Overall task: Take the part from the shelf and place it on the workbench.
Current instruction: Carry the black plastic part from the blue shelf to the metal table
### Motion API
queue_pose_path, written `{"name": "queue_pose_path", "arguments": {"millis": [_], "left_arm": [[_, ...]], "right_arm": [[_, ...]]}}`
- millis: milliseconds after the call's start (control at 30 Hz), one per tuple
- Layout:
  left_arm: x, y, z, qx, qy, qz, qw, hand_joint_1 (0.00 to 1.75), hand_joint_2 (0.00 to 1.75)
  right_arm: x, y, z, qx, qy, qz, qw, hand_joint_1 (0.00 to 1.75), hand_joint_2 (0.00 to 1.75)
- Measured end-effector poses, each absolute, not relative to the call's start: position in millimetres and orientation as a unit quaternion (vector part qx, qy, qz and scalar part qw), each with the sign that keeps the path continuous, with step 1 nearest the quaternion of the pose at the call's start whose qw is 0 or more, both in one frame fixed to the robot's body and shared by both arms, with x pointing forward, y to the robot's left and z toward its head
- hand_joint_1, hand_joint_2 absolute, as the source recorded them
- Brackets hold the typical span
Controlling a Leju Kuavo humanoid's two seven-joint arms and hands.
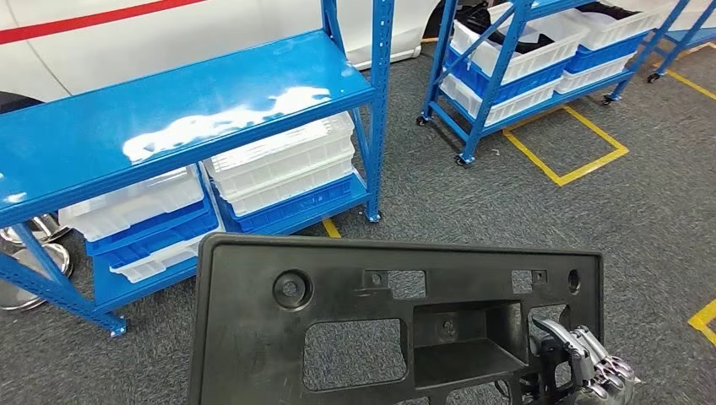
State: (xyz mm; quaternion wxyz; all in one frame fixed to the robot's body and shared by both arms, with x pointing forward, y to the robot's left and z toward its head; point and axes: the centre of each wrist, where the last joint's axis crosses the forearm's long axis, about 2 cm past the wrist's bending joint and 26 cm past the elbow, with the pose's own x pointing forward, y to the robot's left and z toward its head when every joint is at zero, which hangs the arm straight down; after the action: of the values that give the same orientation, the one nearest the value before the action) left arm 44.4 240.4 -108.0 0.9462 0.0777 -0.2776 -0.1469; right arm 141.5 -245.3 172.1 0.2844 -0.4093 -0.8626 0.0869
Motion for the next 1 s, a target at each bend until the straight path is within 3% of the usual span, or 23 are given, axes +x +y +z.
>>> {"name": "queue_pose_path", "arguments": {"millis": [1000], "left_arm": [[43.5, 238.0, -107.9, 0.077, -0.277, -0.134, 0.948, 0.00, 1.75]], "right_arm": [[136.5, -247.5, 171.7, -0.411, -0.863, 0.059, 0.288, 1.75, 1.75]]}}
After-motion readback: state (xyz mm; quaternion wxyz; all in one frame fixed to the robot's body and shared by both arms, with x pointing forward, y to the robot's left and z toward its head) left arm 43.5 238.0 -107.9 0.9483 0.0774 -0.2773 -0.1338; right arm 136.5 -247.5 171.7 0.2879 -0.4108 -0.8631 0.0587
